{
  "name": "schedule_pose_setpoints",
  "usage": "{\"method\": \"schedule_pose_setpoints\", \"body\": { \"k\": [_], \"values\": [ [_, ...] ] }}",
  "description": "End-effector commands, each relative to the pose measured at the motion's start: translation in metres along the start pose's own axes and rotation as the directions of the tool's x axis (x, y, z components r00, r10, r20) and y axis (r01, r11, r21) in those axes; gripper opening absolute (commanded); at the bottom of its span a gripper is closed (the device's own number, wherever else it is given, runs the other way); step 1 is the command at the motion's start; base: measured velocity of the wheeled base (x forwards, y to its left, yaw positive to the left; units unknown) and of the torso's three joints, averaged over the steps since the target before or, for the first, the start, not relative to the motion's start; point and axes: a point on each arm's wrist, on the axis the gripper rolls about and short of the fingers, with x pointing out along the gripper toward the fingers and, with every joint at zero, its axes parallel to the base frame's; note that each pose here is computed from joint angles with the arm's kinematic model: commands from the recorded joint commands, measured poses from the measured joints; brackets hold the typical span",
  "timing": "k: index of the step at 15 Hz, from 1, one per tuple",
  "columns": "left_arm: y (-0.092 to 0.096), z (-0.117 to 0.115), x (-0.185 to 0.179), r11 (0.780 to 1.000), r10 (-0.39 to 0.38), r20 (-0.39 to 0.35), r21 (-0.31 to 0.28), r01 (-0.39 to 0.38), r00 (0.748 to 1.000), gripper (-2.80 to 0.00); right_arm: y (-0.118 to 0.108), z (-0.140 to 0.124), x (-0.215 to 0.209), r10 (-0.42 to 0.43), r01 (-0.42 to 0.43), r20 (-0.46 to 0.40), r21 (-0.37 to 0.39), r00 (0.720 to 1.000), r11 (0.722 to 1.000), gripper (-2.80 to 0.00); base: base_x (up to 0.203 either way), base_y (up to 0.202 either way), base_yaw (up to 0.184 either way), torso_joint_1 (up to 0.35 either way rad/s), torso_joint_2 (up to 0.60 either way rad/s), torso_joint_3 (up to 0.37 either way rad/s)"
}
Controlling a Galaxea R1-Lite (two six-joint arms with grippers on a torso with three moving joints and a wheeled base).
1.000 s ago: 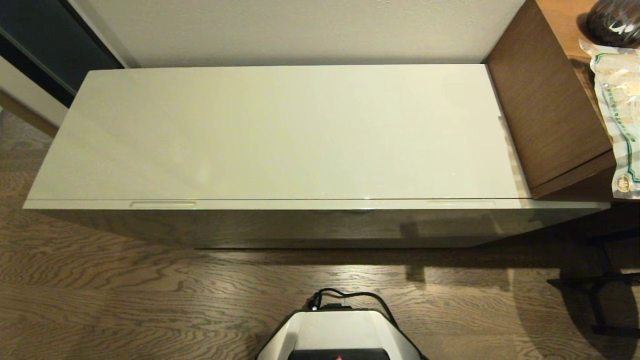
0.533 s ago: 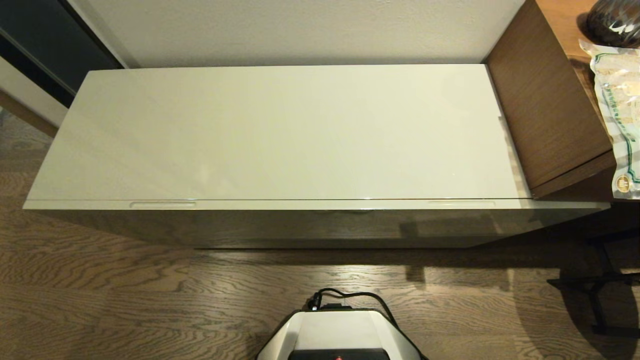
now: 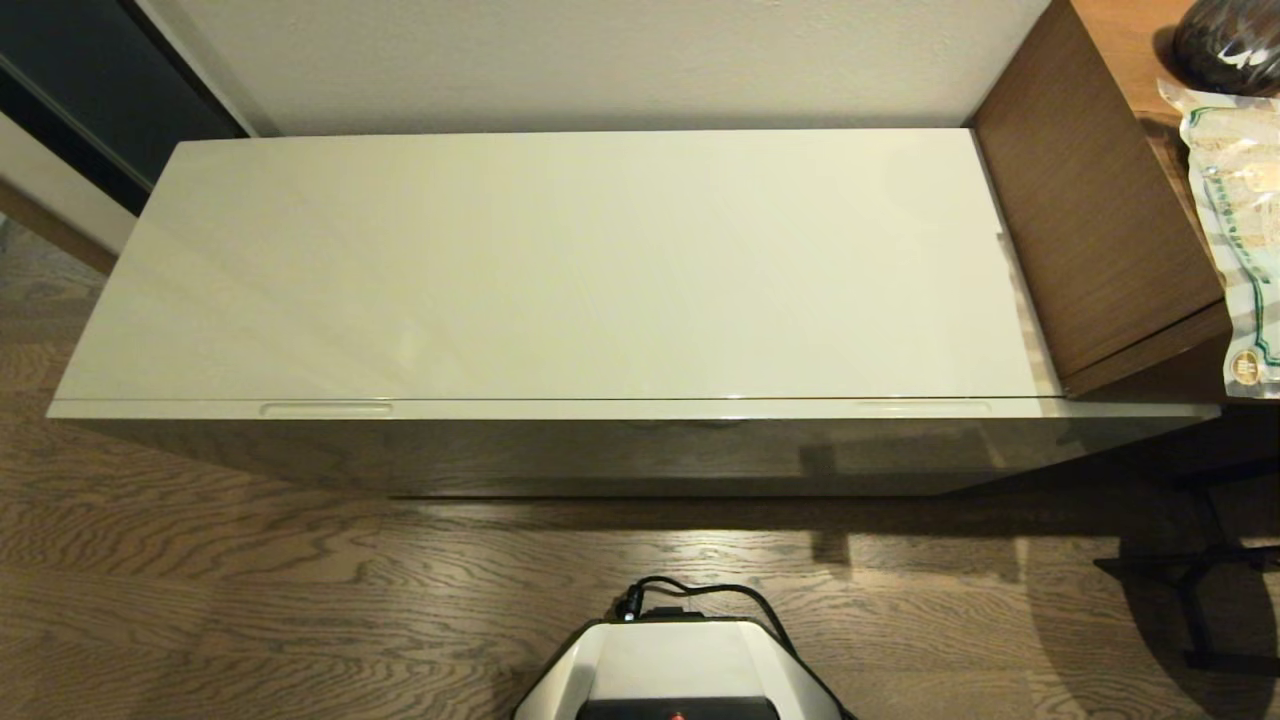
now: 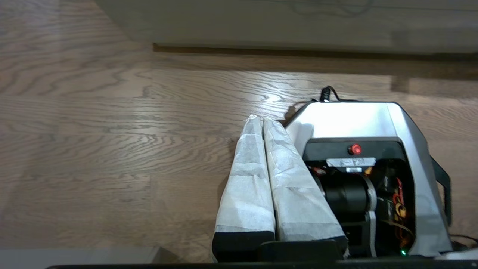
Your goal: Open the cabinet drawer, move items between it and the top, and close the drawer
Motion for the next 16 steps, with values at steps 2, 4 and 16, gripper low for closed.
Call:
{"method": "schedule_pose_setpoints", "body": {
  "k": [2, 4, 16],
  "values": [
    [0.004, -0.006, 0.003, 0.989, 0.141, -0.009, -0.052, -0.141, 0.99, -2.8, 0.0, 0.0, 0.0, 0.0, 0.0, 0.0, -0.001, 1.0, 1.0, -2.8, 0.0, 0.0, 0.0, 0.0, 0.0, 0.0],
    [0.006, -0.008, 0.004, 0.967, 0.219, -0.004, -0.134, -0.217, 0.976, -2.8, 0.0, 0.0, 0.0, 0.0, 0.0, -0.001, -0.001, 1.0, 1.0, -2.8, 0.0, 0.0, 0.0, 0.0, 0.0, 0.0],
    [0.003, -0.005, 0.02, 0.997, 0.055, 0.216, 0.047, -0.066, 0.975, -2.8, 0.0, 0.0, 0.0, 0.002, -0.002, -0.002, -0.009, 1.0, 1.0, -2.8, 0.0, 0.0, 0.0, 0.0, 0.0, 0.0]
  ]
}}
